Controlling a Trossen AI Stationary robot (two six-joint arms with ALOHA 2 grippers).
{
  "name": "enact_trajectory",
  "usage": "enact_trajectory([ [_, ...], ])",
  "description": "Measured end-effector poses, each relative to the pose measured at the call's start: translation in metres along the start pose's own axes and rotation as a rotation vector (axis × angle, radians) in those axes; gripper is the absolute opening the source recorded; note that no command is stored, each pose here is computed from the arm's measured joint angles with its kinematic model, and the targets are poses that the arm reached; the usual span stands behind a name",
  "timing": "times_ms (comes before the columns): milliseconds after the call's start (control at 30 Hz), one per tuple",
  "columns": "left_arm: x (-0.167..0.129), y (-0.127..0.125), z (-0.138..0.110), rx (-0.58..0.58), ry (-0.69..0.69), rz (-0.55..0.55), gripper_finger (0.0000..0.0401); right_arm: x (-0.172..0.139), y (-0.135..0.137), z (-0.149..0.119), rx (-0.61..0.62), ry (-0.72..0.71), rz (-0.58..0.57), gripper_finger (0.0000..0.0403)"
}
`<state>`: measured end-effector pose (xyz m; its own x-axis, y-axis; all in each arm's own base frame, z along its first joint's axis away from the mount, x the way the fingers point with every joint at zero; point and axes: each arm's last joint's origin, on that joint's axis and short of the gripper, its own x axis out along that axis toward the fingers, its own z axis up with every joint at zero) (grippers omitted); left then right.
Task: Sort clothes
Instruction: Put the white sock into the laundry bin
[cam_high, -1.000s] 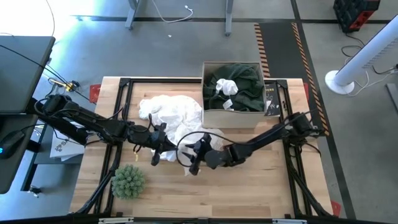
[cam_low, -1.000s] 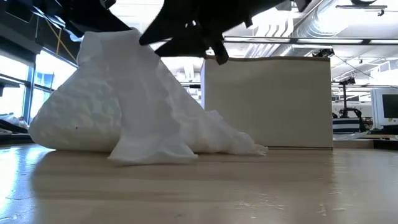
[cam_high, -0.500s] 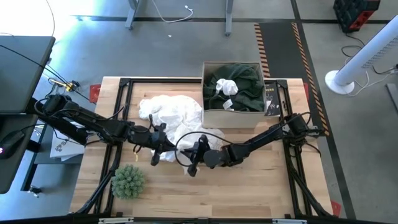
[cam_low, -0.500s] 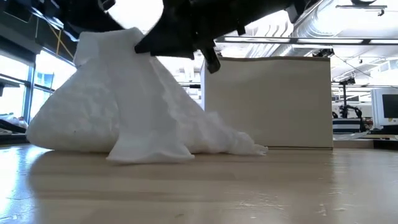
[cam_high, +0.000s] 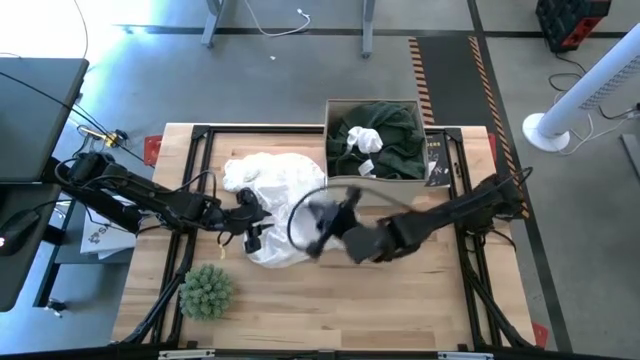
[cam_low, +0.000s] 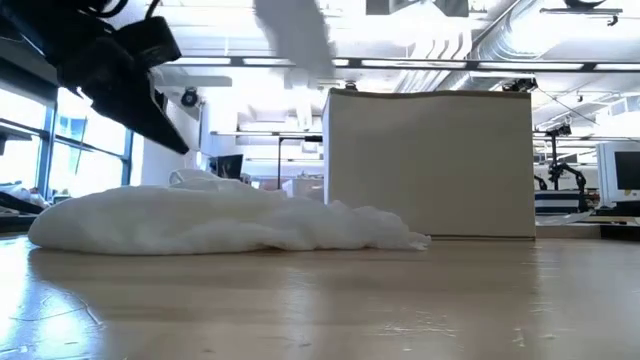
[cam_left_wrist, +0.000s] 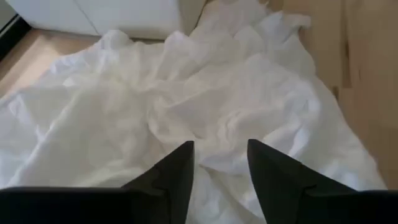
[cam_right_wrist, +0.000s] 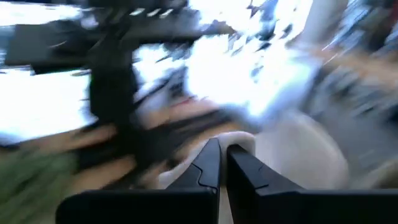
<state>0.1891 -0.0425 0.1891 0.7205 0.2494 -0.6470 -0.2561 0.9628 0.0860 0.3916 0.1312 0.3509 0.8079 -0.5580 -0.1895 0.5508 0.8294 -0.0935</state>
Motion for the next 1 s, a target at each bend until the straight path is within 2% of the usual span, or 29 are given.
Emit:
enact_trajectory([
  [167,0.004,0.000,-0.008,0.003,0.012,-0.007,0.0154,0.009,-0.043,0.077,-0.290,-0.067,-0.287,0.0004],
  [267,0.003,0.001,-0.009,-0.003,0.013,-0.006,0.0153,0.027,-0.087,0.110,-0.355,-0.063,-0.403,0.0004],
  [333,0.003,0.000,-0.008,-0.006,0.008,-0.008,0.0152,0.044,-0.120,0.118,-0.393,-0.009,-0.489,0.0004],
  [400,0.003,0.000,-0.008,-0.007,0.007,-0.009,0.0152,0.062,-0.152,0.114,-0.408,0.076,-0.568,0.0004],
  [467,0.003,0.000,-0.008,-0.011,0.012,-0.016,0.0152,0.078,-0.184,0.101,-0.366,0.172,-0.618,0.0004],
  [533,0.003,0.000,-0.008,-0.016,0.017,-0.033,0.0152,0.091,-0.214,0.078,-0.277,0.296,-0.605,0.0004],
  [667,0.003,-0.001,-0.009,-0.031,0.025,-0.060,0.0152,0.116,-0.255,0.007,-0.013,0.597,-0.551,0.0004],
  [767,0.003,-0.002,-0.008,-0.034,0.022,-0.062,0.0152,0.133,-0.261,-0.057,0.069,0.741,-0.480,0.0004],
  [867,0.003,-0.002,-0.008,-0.038,0.019,-0.064,0.0152,0.143,-0.260,-0.116,0.169,0.796,-0.358,0.0005],
  [933,0.003,-0.002,-0.008,-0.044,0.019,-0.064,0.0152,0.145,-0.261,-0.141,0.245,0.770,-0.305,0.0005],
  [1000,0.003,-0.002,-0.008,-0.044,0.021,-0.067,0.0152,0.144,-0.264,-0.154,0.312,0.761,-0.308,0.0005],
])
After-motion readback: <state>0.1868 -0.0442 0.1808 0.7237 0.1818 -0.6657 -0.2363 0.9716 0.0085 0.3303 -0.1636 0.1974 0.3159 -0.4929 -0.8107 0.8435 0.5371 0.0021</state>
